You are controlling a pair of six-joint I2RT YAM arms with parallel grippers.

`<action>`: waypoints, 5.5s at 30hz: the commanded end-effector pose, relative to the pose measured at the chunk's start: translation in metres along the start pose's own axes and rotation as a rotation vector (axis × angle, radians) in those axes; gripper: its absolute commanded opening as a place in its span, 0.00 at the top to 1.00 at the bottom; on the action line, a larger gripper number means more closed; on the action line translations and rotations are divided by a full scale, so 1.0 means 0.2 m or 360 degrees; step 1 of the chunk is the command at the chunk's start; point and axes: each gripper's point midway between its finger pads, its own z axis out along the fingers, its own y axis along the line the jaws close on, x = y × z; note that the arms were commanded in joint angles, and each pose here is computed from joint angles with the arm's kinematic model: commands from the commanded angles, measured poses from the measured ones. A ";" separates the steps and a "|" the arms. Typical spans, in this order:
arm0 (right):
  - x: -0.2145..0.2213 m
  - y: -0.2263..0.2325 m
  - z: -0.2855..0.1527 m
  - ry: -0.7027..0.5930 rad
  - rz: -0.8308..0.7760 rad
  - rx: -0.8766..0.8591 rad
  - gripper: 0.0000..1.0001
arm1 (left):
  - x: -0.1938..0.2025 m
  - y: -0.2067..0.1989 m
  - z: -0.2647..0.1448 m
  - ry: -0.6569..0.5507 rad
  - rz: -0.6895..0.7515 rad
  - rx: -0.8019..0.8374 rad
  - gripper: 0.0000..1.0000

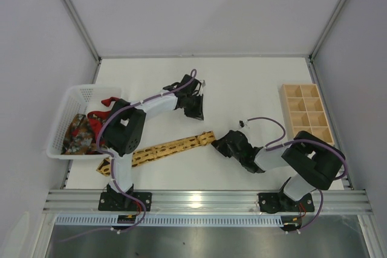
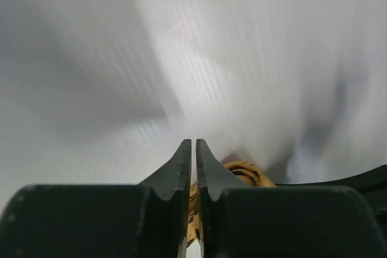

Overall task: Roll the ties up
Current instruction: Roll the tie

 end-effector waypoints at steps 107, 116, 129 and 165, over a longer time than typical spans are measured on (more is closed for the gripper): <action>-0.05 0.17 0.19 0.1023 -0.0319 -0.0833 1.00 | 0.46 0.04 -0.07 0.0054 -0.0050 0.0104 1.00; 0.00 -0.05 0.26 0.1054 -0.0366 -0.0484 1.00 | 0.52 0.14 -0.01 0.0103 -0.0072 0.0024 1.00; -0.27 0.18 0.14 0.0963 -0.0675 -0.0541 0.59 | 0.64 0.25 0.05 0.0162 -0.0122 -0.0027 1.00; 0.04 -0.02 0.30 0.1291 -0.0732 -0.0623 0.46 | 0.89 0.48 0.10 0.0165 -0.0337 0.0091 1.00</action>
